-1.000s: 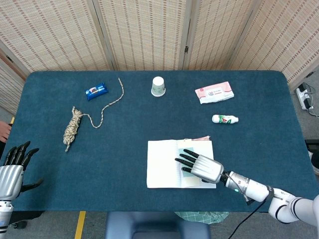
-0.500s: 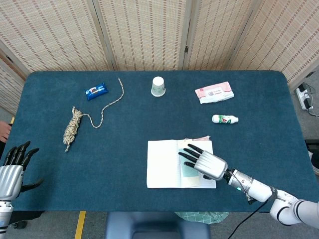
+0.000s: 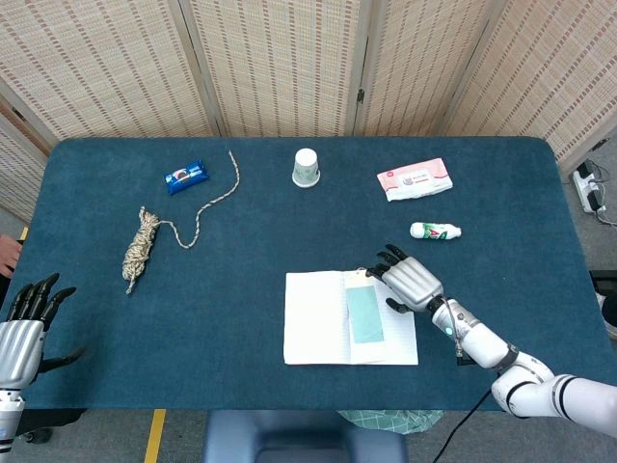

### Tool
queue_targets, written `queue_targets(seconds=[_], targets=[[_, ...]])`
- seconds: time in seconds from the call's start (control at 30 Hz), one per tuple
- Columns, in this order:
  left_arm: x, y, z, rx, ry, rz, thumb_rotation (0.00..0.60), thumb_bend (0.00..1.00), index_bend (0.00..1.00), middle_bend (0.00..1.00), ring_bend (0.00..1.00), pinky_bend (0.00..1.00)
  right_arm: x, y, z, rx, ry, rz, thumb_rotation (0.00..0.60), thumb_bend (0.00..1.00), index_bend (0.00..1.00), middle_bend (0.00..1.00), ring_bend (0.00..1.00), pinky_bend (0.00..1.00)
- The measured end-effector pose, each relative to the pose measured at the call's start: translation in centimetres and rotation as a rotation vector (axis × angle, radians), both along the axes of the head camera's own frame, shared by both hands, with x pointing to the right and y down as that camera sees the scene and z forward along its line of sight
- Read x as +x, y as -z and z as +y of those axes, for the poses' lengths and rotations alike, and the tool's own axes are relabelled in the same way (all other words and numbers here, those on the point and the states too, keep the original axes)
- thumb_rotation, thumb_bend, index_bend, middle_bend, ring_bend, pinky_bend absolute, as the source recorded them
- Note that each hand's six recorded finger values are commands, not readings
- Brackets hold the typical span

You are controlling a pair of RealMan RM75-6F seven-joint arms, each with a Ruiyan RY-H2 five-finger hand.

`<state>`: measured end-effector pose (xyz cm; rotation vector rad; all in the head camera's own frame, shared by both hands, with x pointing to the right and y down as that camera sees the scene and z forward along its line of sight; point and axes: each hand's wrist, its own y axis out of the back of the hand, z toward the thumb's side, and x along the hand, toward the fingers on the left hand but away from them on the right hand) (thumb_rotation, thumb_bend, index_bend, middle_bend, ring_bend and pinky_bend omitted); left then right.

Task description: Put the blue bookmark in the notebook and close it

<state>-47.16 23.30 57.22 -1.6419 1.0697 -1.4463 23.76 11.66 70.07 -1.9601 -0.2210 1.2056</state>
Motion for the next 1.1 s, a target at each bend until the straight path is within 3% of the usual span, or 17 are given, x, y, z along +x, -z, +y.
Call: queue_targets(seconds=[0.07,0.17,0.3,0.4,0.5,0.6,0.77,1.1], targets=[[0.0,0.1,0.0,0.003,0.000,0.004,0.600,0.17,0.21,0.06,0.00,0.00,-0.7,0.1,-0.1,-0.002,0.006,0.000,0.547,0.49,0.30,0.54,0.30,0.24],[0.0,0.2,0.0,0.003,0.000,0.007,0.600,0.17,0.21,0.06,0.00,0.00,-1.5,0.0,-0.1,-0.015,0.011,0.001,0.539,0.52,0.30,0.65,0.45,0.46],[-0.1,0.2,0.0,0.003,0.001,0.010,0.600,0.17,0.21,0.06,0.00,0.00,-2.2,0.0,-0.1,-0.036,0.017,-0.001,0.534,0.55,0.31,0.82,0.67,0.83],[-0.1,0.2,-0.1,0.005,0.003,0.011,0.600,0.17,0.21,0.06,0.00,0.00,-2.5,0.2,-0.2,-0.037,0.019,-0.007,0.533,0.56,0.31,0.93,0.80,0.96],[-0.1,0.2,-0.1,0.003,0.003,0.011,0.600,0.17,0.21,0.06,0.00,0.00,-2.6,0.3,-0.1,-0.051,0.018,-0.004,0.530,0.57,0.31,1.00,0.91,1.00],[-0.1,0.2,-0.1,0.003,0.002,0.011,0.600,0.17,0.21,0.06,0.00,0.00,-2.6,0.2,0.2,-0.079,0.015,0.007,0.534,0.59,0.30,1.00,0.99,1.00],[-0.1,0.1,-0.1,-0.001,0.003,0.008,0.600,0.17,0.21,0.06,0.00,0.00,-2.4,-0.1,0.5,-0.129,-0.003,0.030,0.534,0.59,0.30,1.00,1.00,1.00],[-0.3,0.1,-0.2,0.000,0.012,0.011,0.600,0.17,0.21,0.06,0.00,0.00,-3.4,-1.8,0.5,-0.150,-0.018,0.044,0.533,0.59,0.27,1.00,1.00,1.00]])
